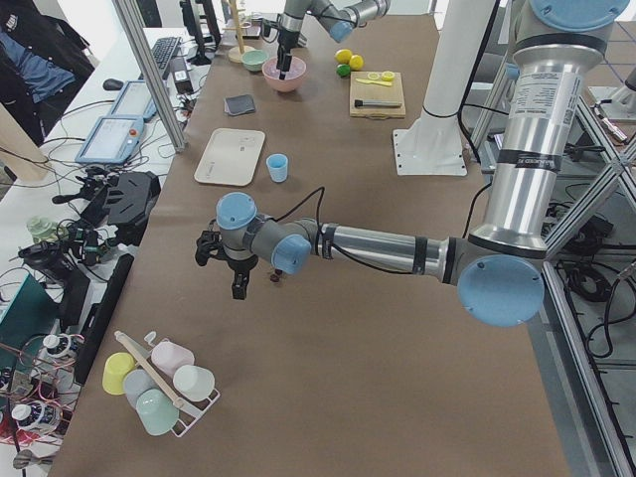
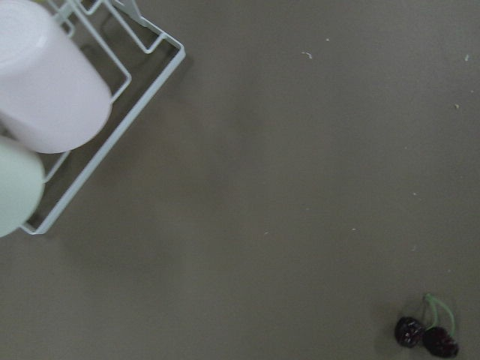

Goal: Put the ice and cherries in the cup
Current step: 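Withdraw the right arm to rest while the left gripper moves toward the cherries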

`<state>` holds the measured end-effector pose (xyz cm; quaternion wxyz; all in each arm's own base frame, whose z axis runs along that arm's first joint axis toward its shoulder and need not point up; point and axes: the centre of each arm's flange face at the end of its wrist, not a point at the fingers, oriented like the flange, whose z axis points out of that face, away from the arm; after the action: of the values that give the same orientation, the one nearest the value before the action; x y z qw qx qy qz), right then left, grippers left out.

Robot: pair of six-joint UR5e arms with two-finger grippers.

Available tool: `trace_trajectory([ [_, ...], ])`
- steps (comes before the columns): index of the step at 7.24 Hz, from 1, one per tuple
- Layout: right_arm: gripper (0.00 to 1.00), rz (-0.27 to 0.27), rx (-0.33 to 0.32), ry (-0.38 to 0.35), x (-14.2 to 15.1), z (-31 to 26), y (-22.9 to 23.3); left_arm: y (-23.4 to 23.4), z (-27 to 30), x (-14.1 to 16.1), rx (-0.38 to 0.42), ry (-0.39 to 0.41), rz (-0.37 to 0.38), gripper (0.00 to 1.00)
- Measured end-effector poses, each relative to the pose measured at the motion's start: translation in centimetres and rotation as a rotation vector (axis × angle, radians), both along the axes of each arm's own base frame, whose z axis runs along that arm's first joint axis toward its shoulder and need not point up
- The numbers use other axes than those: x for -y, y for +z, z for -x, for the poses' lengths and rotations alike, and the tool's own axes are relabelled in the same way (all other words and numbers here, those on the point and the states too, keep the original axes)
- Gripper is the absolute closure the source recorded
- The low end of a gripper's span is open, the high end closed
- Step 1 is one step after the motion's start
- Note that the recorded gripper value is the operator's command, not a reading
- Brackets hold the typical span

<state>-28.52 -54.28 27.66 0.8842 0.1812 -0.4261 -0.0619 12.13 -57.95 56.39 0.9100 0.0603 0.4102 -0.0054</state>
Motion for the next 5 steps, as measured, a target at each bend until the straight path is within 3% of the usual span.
trace_trajectory([
  [3,0.01,-0.006,-0.114,-0.089,-0.8,-19.9,17.1,-1.5,-7.0,-0.4,0.009,0.03,-0.001,0.02],
  [5,0.01,-0.003,-0.129,-0.135,-3.4,-28.7,26.2,-1.5,-8.9,-1.0,0.016,0.04,-0.01,0.02],
])
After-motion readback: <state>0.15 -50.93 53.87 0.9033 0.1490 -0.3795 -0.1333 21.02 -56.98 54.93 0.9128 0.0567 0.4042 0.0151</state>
